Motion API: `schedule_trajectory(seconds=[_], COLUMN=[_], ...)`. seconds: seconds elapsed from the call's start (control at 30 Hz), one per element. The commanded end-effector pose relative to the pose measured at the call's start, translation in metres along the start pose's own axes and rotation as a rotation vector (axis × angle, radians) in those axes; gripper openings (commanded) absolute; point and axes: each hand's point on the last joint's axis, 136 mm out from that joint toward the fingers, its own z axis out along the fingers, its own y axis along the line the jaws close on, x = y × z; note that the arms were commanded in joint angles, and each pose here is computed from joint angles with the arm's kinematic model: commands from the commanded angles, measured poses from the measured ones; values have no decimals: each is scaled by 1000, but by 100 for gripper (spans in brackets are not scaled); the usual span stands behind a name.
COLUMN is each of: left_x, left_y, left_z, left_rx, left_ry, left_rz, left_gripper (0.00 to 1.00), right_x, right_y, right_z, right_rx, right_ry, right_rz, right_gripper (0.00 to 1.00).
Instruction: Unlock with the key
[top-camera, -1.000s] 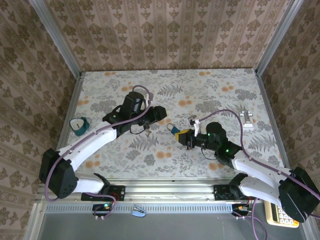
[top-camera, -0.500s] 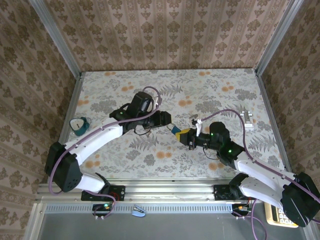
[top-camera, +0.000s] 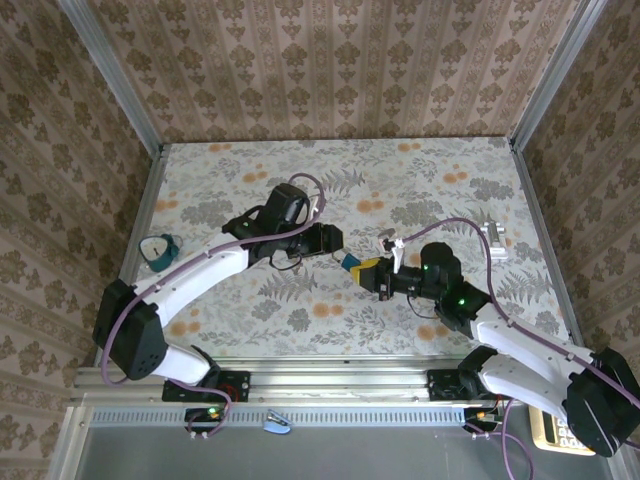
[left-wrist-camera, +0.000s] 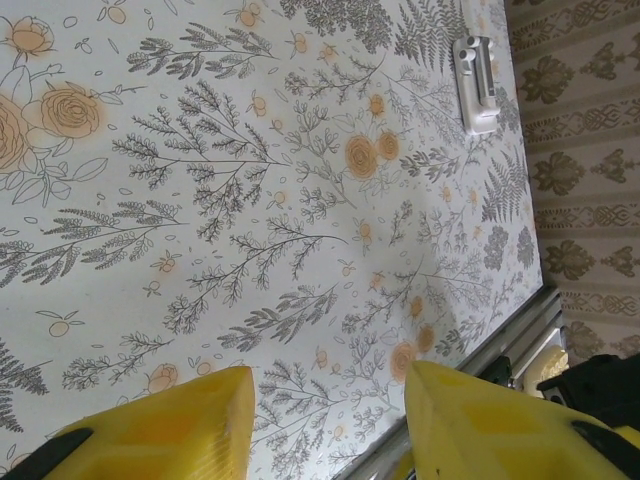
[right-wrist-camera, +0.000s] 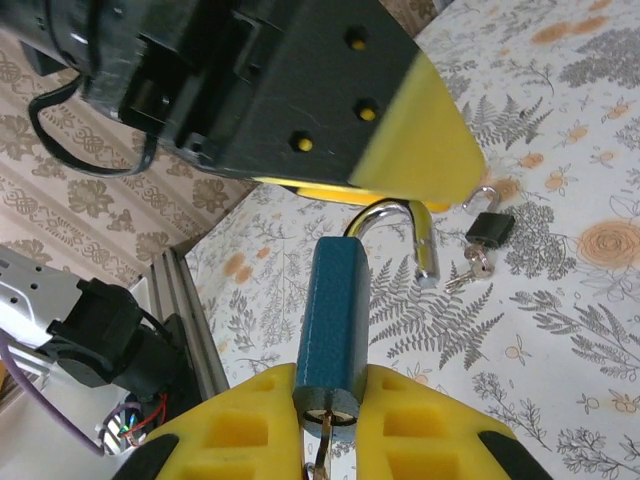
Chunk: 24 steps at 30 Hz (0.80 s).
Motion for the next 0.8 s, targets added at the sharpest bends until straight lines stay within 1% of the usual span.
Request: schedule_trajectory(seconds=[0.0,0.3,0.4,0.47,0.63,0.77], left_x=[3,10,13,15,16,10], left_y=[1,1,0,0,-3,-2], left_z=[1,2,1,0,-4,-14], left_rx=[-11,18,37,43,66,67], left_ry=[22,41,45,42,26,-26], left_rz=[18,10,12,7,0,-14], left_gripper=[44,34,29,27,27,28], right_x=[-28,-36,-38,-40,-39,-34], right_y=[19,11,3,-2,-13,-24], right_z=[-8,-14,-16,-18,-18,-16], right_rx=[-42,9,51,70,111,152], right_ry=[-68,-104,-122,-136,-143,-132], right_rz=[-79,-83,-73,-67,-41,-4], right_gripper=[1,0,0,0,0,0])
